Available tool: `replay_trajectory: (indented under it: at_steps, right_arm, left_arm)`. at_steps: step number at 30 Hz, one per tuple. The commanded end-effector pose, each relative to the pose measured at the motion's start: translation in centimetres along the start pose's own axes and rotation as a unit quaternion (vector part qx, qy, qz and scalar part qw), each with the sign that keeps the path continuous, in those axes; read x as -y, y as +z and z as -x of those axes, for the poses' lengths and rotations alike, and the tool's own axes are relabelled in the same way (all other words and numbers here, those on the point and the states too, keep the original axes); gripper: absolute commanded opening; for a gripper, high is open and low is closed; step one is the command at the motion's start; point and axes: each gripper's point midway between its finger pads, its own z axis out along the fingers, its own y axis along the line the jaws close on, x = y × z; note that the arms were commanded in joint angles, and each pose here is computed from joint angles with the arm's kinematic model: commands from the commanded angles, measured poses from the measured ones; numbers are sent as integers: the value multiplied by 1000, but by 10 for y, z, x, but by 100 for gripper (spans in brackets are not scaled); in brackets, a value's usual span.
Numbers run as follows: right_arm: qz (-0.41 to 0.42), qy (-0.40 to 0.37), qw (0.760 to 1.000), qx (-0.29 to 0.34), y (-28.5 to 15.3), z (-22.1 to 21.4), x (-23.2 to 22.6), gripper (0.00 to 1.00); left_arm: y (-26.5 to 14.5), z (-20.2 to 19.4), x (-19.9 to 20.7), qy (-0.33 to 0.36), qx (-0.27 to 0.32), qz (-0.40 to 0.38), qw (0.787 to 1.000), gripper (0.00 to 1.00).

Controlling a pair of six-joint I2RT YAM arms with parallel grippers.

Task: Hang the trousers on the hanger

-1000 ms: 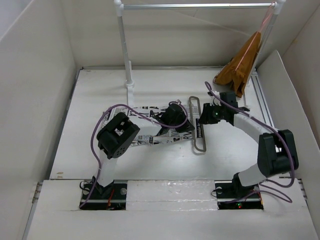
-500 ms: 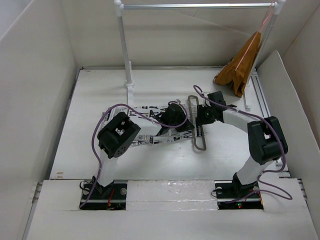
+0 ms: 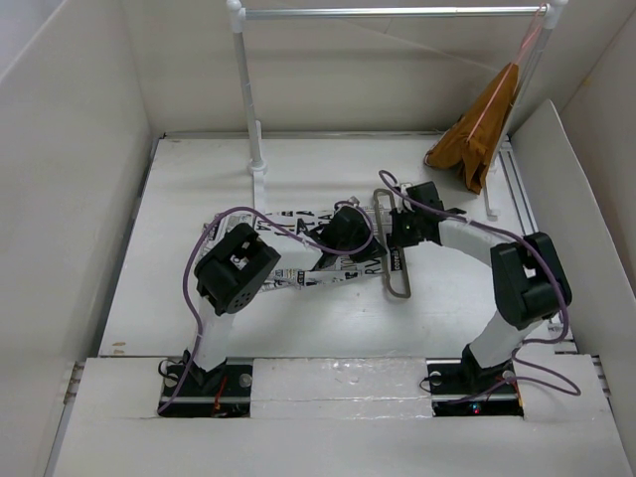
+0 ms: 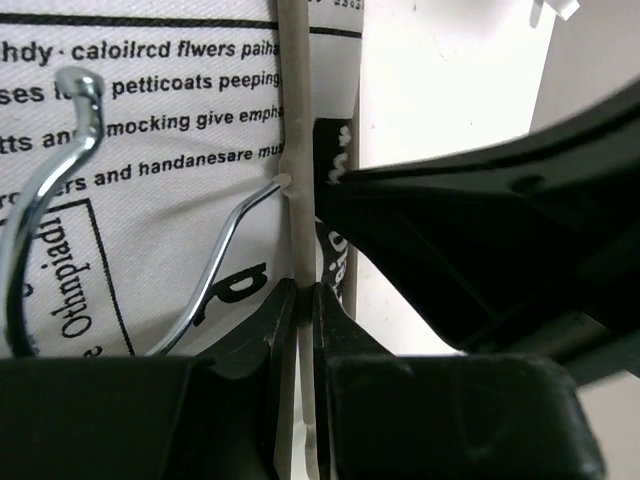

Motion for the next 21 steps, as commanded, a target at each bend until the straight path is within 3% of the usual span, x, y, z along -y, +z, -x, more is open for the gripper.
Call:
replay_trajectory:
  at_steps: [1,10,21]
  right_arm:
    - [45,-12,996,77,-47,50,-31,0]
    - [31,24,991,127,-102,70,3,0]
    - [-51,96,986,128,-118,37,92,1]
  left_arm:
    - [8,12,6,19,24,4,1000,0]
    - [2,19,-13,20,38,43,998,0]
    - [-31,26,-27,49,59,76,994,0]
